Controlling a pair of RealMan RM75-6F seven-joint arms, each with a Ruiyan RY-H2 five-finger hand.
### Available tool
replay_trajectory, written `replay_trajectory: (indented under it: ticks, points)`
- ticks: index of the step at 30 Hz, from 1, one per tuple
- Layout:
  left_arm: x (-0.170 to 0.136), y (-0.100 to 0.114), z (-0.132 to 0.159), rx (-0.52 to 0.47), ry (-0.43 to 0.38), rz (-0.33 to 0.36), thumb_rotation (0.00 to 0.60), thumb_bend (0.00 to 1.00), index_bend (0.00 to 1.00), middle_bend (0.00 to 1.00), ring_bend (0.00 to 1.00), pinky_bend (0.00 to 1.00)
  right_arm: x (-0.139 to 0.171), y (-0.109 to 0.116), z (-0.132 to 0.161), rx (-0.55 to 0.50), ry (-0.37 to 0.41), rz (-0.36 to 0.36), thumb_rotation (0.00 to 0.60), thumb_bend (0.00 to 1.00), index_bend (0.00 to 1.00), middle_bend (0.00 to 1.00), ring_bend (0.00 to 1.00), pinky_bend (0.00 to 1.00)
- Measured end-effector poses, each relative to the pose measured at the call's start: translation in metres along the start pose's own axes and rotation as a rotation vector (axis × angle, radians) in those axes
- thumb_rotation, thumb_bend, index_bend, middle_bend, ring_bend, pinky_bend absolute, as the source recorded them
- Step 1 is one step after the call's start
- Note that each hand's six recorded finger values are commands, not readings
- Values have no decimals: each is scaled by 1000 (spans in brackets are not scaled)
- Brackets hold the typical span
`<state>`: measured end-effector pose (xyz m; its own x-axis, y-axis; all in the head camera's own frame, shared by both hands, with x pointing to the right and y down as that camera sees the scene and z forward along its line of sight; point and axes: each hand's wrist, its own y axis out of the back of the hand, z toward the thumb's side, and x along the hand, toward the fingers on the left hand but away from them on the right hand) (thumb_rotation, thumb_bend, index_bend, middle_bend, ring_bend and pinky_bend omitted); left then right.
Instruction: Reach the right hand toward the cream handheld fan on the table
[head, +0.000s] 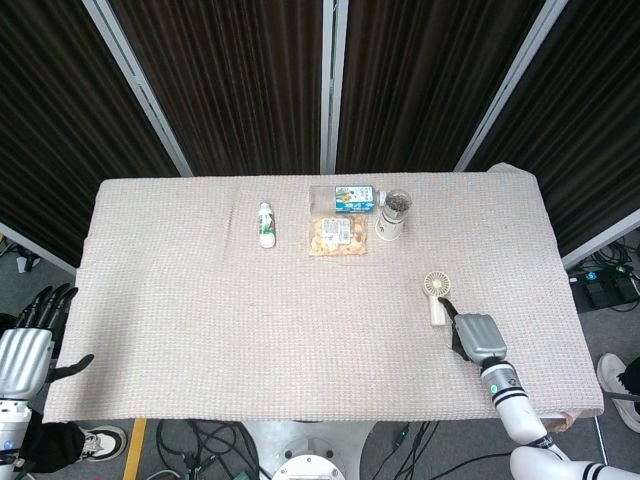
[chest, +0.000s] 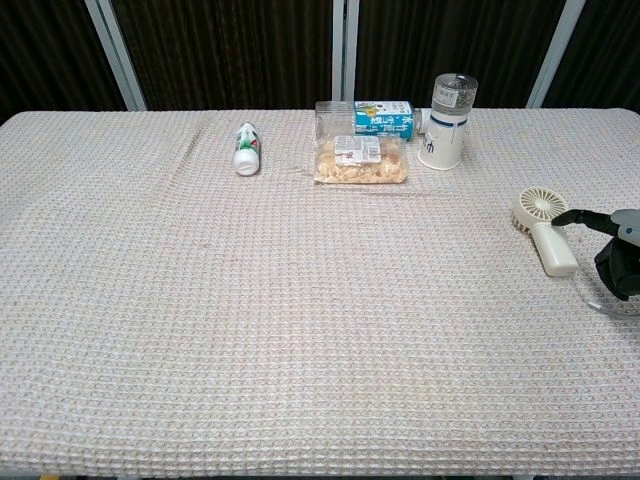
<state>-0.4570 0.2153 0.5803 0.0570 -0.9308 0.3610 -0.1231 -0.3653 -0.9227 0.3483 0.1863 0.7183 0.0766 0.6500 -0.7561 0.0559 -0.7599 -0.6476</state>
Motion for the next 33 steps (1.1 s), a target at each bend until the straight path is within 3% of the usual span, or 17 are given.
replay_trajectory:
  ticks: [19,25,33]
  points:
    - [0,2,0,0,-2,5,600,50,62,42,0,184,-3,-9,-7,-52,-26,66,600,1000,73,949,816,721]
    - [1,2,2,-1,-7,6,600,49,63,42,0,184,4,13,-3,-51,-3,-26,600,1000,73,949,816,721]
    - [2,3,6,-1,-15,9,600,49,62,42,0,184,33,67,-13,-59,16,-255,600,1000,72,949,816,721]
